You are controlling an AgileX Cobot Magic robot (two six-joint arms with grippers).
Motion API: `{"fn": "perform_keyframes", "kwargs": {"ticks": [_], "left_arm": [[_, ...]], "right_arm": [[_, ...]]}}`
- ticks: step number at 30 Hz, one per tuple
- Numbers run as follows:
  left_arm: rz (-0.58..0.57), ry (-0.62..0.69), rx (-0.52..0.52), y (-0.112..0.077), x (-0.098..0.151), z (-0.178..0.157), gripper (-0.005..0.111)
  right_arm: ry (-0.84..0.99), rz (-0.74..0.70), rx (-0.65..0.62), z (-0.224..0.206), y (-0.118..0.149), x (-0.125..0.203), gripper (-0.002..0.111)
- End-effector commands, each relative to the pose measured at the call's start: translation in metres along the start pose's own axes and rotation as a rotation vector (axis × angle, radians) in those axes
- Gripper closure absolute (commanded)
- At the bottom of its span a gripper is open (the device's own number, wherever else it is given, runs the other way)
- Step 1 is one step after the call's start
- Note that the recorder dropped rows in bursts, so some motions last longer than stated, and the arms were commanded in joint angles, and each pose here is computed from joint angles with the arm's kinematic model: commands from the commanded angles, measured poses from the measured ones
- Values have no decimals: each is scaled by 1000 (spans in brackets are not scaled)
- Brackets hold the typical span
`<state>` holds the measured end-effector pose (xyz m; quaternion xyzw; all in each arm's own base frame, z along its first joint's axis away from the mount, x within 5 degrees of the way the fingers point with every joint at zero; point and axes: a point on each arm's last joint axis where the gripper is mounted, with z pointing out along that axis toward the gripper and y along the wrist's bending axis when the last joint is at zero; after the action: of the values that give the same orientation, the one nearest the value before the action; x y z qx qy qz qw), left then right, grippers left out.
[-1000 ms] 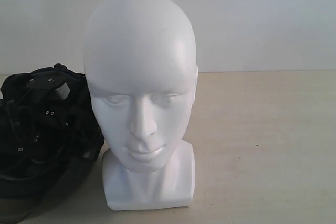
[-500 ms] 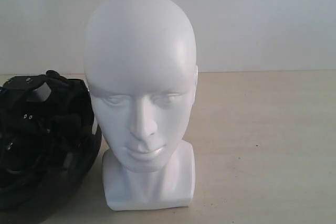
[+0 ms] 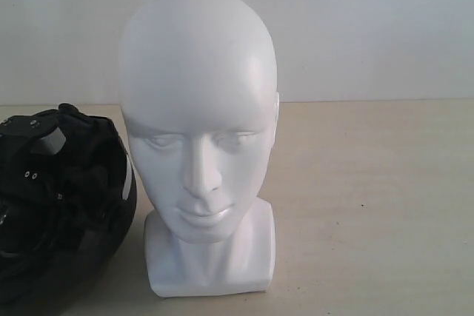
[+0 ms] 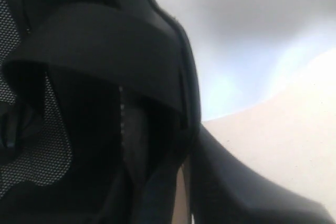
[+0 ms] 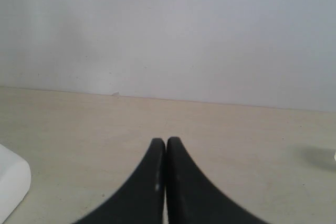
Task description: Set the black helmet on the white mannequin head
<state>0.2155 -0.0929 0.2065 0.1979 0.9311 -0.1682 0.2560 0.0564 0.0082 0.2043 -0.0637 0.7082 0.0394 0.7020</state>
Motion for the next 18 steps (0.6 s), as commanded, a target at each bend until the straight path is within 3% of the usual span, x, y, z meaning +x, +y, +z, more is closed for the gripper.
{"fn": "perform_keyframes", "kwargs": {"ticks": [1, 12, 18], "left_arm": [[-7, 53, 25, -3, 7, 0, 102], [-4, 53, 23, -2, 7, 0, 100], [-4, 51, 21, -2, 6, 0, 64]], "right_arm": [[-12, -2, 0, 0, 0, -1, 108], [-12, -2, 0, 0, 0, -1, 108], [-12, -2, 0, 0, 0, -1, 108]]}}
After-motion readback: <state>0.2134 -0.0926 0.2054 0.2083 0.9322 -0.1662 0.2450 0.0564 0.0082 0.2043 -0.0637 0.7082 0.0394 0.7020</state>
